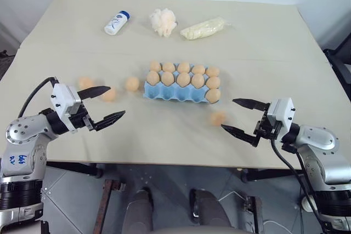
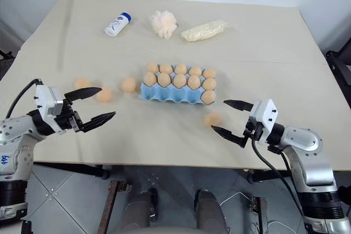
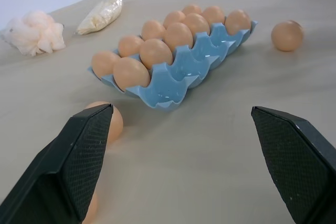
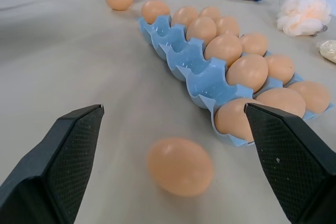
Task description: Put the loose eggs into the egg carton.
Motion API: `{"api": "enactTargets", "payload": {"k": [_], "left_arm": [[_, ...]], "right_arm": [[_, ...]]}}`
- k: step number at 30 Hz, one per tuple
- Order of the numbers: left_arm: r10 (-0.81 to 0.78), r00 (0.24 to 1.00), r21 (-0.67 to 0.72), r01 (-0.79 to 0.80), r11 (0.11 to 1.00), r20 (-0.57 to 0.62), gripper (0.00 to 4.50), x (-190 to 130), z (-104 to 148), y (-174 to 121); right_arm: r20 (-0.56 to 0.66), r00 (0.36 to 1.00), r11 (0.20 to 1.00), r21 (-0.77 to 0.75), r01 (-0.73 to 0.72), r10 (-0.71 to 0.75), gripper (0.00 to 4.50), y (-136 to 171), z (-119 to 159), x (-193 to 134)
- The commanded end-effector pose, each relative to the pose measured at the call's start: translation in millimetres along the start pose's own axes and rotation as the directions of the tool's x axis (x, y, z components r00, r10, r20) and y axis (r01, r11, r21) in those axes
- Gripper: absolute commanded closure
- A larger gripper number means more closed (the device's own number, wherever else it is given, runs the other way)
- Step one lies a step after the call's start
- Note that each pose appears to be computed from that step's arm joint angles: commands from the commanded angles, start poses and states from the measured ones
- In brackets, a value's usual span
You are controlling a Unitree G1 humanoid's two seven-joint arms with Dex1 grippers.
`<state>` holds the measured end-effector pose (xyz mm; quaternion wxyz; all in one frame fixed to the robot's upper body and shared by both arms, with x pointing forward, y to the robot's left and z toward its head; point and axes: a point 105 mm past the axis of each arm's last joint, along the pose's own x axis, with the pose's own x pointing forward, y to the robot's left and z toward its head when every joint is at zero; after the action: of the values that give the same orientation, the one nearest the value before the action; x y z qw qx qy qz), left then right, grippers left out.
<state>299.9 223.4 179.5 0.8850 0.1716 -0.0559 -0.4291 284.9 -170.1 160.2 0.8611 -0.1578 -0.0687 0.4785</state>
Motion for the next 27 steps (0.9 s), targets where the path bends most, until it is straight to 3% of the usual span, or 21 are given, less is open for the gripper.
{"api": "enactTargets", "payload": {"k": [1,5,10,14,27], "left_arm": [[-0.010,1.000,0.050,0.009,0.999,0.011,0.01,6,6,-1],[-0.054,0.998,-0.010,0.054,0.998,0.035,0.01,12,8,-9],[-0.262,0.965,0.049,0.263,0.964,-0.017,0.01,21,-2,-48],[-0.276,0.961,0.045,0.276,0.960,-0.006,0.01,26,-8,-54],[-0.254,0.967,0.024,0.254,0.967,0.015,0.01,28,-9,-50]], "right_arm": [[0.022,1.000,0.999,-0.029,0.014,-0.013,0.00,-3,6,0],[0.005,0.999,0.999,-0.017,0.032,-0.032,0.00,-6,2,-4],[-0.104,0.992,0.997,0.007,0.073,-0.072,0.00,-10,-28,-33],[-0.136,0.988,0.996,0.033,0.078,-0.072,0.00,-7,-45,-37],[-0.064,0.998,0.987,0.157,0.034,-0.024,0.00,-11,-62,30]]}}
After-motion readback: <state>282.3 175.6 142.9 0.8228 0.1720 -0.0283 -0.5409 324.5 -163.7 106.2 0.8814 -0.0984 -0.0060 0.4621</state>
